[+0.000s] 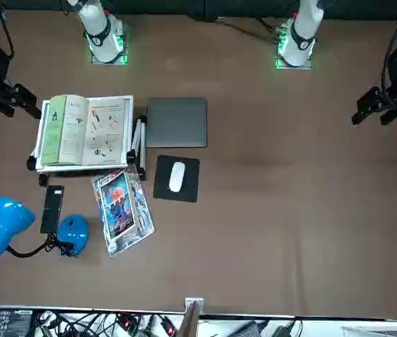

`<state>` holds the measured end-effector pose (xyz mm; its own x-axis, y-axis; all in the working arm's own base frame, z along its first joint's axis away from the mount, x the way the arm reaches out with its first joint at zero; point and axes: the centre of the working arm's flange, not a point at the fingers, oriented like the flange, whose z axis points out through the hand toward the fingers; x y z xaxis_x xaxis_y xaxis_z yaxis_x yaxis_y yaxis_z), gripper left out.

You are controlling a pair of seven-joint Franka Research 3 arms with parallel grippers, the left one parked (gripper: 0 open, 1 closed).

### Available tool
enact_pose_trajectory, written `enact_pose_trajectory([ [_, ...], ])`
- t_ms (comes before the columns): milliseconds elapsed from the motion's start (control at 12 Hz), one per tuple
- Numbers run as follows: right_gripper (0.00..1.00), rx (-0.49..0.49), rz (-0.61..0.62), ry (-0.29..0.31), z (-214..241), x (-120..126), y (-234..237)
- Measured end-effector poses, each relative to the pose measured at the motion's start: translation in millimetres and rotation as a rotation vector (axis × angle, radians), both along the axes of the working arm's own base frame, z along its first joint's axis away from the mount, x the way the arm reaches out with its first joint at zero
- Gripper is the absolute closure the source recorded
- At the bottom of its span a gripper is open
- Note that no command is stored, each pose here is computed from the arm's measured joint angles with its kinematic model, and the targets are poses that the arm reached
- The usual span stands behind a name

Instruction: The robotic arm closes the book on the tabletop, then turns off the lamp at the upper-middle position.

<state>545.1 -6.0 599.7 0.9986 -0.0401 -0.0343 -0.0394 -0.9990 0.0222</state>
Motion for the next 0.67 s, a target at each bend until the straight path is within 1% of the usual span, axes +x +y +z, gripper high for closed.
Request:
enact_pose_trajectory([
  [667, 0.0, 0.0, 0.0, 0.0, 0.0, 0.1, 0.2],
])
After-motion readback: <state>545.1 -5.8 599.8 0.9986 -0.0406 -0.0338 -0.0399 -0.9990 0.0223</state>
